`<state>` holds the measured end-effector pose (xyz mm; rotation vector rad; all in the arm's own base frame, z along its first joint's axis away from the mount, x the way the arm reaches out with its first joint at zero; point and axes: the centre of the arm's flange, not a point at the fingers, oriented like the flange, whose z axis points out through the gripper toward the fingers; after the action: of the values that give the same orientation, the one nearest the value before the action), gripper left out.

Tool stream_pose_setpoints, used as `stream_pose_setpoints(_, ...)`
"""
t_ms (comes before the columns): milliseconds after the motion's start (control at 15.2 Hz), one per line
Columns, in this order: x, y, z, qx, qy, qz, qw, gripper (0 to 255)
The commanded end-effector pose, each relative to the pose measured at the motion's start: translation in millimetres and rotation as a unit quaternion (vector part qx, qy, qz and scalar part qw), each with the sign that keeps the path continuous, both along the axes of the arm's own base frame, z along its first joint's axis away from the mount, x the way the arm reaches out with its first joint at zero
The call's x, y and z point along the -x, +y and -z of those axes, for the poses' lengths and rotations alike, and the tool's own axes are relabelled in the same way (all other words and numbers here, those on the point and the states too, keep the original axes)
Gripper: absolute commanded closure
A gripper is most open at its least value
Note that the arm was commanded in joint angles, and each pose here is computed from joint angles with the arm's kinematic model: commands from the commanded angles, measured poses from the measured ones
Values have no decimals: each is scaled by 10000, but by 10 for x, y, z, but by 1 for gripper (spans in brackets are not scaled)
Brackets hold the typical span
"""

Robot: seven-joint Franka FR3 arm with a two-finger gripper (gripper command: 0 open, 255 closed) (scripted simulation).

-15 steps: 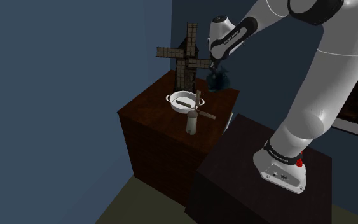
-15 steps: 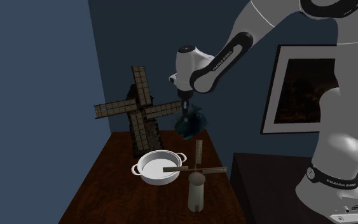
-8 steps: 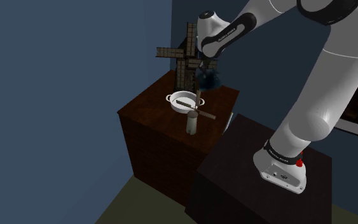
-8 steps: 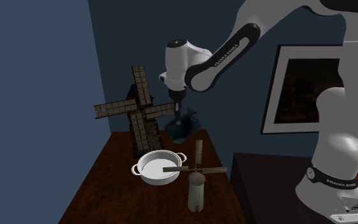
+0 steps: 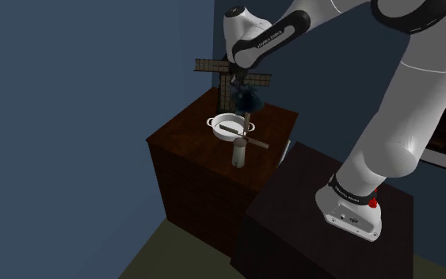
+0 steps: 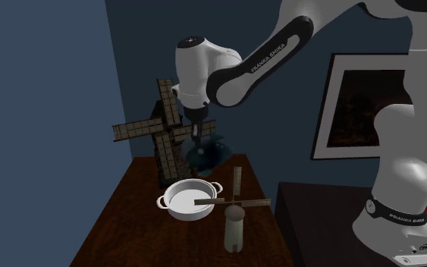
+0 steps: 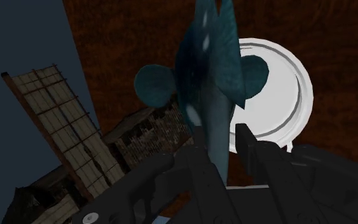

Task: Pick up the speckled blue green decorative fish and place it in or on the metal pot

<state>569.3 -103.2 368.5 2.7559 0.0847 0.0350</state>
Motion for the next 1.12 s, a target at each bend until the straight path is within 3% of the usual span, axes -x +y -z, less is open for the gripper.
stream_pose_setpoints(0,-27,61,49,1,-5,6,10000,255)
stream_pose_setpoints(1056,-28,61,894,2,-5,6,10000,255)
